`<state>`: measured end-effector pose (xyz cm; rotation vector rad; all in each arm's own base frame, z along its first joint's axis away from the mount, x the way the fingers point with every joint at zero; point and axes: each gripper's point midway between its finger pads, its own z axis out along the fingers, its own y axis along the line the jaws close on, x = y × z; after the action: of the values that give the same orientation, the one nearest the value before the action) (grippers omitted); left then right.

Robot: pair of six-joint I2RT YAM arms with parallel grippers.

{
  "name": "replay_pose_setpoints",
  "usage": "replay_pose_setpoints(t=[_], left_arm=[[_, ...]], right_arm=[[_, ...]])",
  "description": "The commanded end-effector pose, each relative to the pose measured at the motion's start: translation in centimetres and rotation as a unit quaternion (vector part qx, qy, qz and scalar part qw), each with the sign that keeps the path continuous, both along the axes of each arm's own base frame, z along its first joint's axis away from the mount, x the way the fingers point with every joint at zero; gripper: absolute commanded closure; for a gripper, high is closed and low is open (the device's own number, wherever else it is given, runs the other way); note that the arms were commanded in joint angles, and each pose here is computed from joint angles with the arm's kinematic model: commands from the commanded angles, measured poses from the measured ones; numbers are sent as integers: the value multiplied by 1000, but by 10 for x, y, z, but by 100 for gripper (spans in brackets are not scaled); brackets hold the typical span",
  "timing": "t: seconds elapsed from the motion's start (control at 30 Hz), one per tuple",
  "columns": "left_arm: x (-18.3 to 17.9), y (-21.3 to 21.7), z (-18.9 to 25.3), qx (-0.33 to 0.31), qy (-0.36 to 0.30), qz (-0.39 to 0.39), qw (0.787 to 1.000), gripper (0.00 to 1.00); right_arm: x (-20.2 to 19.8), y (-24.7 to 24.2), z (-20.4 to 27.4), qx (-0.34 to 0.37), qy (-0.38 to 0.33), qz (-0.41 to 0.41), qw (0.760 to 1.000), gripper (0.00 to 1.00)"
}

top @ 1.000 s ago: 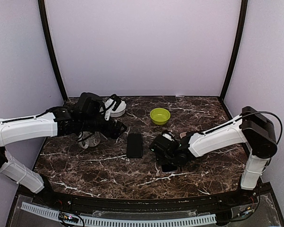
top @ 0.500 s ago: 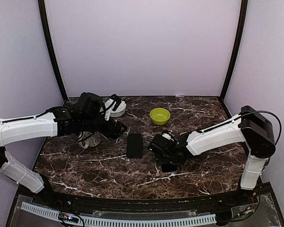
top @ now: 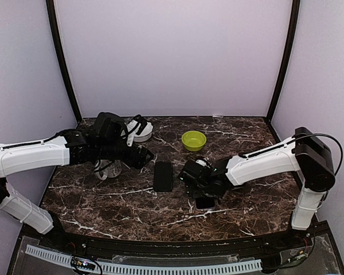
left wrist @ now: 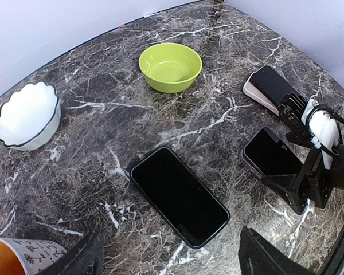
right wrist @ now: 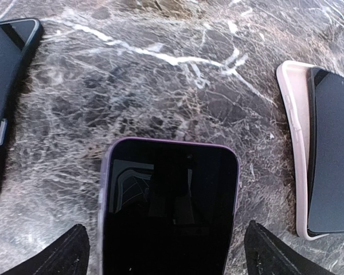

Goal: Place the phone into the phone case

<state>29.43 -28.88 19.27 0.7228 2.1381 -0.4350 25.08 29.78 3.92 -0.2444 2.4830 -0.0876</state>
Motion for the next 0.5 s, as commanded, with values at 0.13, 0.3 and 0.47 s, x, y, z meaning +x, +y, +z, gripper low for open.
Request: replay_pose_setpoints(t=[0.13, 0.3, 0.47], left_arm=[[-2, 0, 5, -3, 4, -6, 1000, 17], [-2, -1, 3, -3, 5, -6, 1000, 18], [-2, -1, 4, -4, 6, -7, 1000, 18]], right_arm=[[-12, -4, 38, 82, 21, 7, 996, 8], [-27, -16, 21, 132, 66, -10, 989, 43], [-37, -21, 4, 146, 95, -17, 985, 65]])
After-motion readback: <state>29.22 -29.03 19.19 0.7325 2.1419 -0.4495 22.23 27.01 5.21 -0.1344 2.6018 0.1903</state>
